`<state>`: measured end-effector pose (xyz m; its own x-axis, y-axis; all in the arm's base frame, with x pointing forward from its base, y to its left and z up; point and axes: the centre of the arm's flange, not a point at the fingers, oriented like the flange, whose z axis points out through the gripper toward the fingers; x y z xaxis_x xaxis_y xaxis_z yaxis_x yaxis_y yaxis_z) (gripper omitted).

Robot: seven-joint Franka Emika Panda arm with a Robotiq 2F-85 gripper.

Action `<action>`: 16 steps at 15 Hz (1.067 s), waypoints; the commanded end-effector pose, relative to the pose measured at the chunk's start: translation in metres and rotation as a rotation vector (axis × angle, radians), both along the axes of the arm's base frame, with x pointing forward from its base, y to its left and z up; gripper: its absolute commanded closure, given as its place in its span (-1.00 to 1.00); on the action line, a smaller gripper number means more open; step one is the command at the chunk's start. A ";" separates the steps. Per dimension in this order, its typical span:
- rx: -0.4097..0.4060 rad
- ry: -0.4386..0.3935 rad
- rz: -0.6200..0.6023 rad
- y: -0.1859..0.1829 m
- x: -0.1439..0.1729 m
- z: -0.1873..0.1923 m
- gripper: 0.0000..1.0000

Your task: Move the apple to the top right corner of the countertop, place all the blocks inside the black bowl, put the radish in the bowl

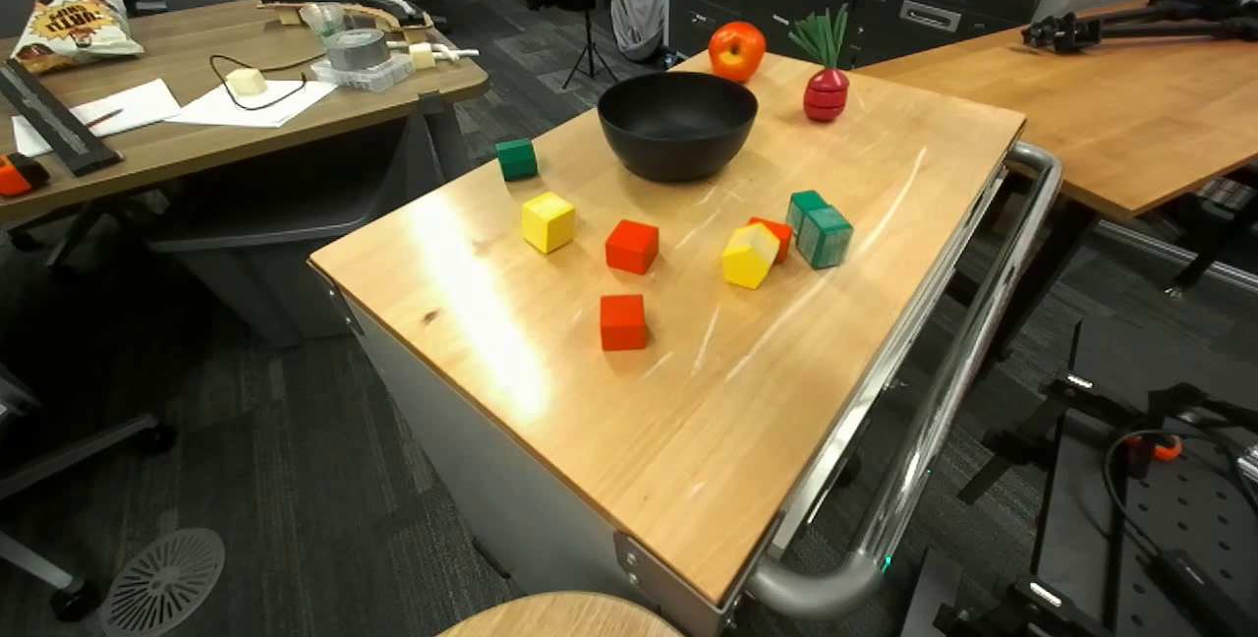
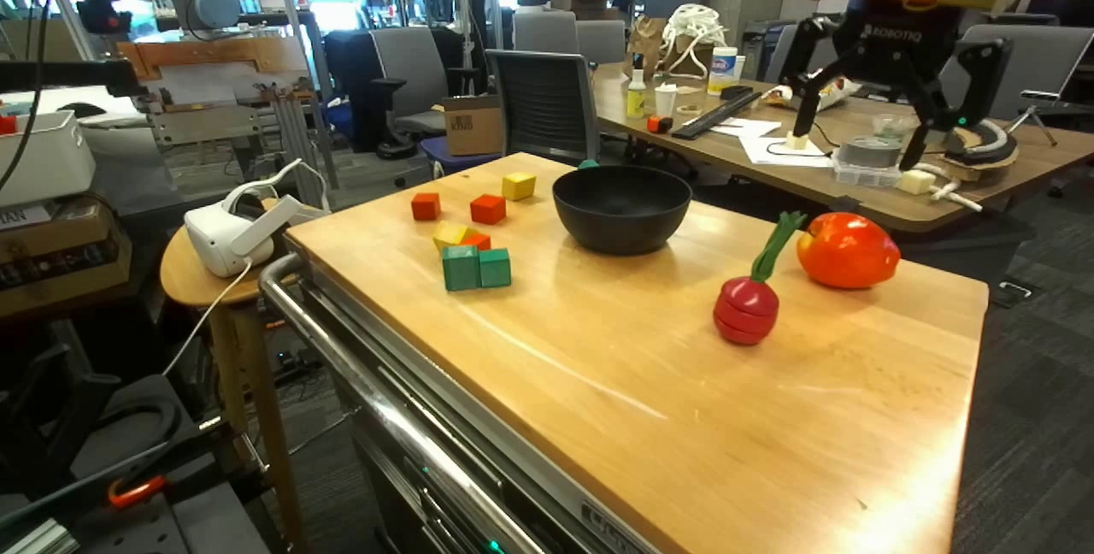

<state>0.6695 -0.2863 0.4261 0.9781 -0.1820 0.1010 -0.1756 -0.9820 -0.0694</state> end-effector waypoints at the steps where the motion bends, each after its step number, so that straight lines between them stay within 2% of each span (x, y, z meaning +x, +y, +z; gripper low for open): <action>1: 0.129 -0.116 0.099 0.017 -0.075 0.049 -1.00; 3: 0.199 -0.169 0.151 0.018 -0.104 0.066 -1.00; 4: 0.130 -0.120 0.097 0.006 -0.047 0.055 -1.00; 6: 0.161 -0.150 0.122 0.005 -0.069 0.068 -1.00; 8: 0.169 -0.150 0.129 0.007 -0.078 0.069 -1.00; 11: -0.010 -0.079 0.052 0.028 -0.074 0.067 -1.00; 13: -0.131 -0.065 0.067 0.059 -0.068 0.082 -1.00; 16: -0.302 -0.080 0.125 0.127 -0.048 0.117 -1.00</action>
<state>0.6177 -0.2223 0.5078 0.9823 -0.0633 0.1762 -0.0787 -0.9936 0.0816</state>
